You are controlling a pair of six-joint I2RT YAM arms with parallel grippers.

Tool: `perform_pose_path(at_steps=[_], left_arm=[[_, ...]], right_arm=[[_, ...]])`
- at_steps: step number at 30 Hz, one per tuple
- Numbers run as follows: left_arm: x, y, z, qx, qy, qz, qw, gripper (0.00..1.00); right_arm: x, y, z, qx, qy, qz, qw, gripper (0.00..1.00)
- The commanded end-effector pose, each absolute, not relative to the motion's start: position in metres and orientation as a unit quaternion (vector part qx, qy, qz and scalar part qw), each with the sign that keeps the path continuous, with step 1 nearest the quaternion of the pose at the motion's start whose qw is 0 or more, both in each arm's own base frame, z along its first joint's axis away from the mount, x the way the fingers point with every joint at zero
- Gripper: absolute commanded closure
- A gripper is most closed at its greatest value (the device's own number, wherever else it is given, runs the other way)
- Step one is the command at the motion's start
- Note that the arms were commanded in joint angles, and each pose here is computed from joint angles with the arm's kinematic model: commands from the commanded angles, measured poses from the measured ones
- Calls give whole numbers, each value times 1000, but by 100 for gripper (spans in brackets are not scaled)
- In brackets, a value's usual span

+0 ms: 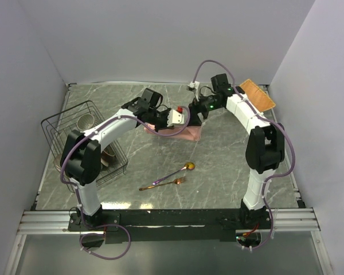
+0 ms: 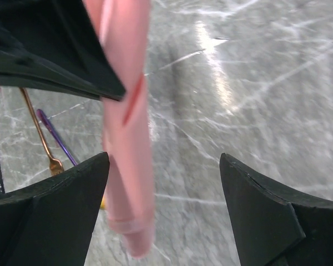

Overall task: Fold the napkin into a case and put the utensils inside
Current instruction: Pass from the left arm to the right

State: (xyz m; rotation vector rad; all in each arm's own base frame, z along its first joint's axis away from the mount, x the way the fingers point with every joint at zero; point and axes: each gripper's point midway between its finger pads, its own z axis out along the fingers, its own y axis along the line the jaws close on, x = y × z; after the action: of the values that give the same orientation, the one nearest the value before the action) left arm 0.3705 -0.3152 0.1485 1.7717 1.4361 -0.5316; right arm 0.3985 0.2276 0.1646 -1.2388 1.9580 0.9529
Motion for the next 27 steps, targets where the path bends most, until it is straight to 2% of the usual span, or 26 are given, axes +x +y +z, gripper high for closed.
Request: perform_pose_path(at_steps=[1,12,23,27], left_arm=[[368,-329,183,710,508,-218,436,99],[370,-333,188,715,499,-212,441,99],[364,-336,194,714,491,-214,451,99],[364,-337,195,712,491,-217,453,99]], right_arm=[[397,228,216,-494,704,354,367,12],[378,253,207,-527,697,369,317,14],[368,267,184,-532,699,380,291,27],[367,269,180,-537,697,368,300,35]])
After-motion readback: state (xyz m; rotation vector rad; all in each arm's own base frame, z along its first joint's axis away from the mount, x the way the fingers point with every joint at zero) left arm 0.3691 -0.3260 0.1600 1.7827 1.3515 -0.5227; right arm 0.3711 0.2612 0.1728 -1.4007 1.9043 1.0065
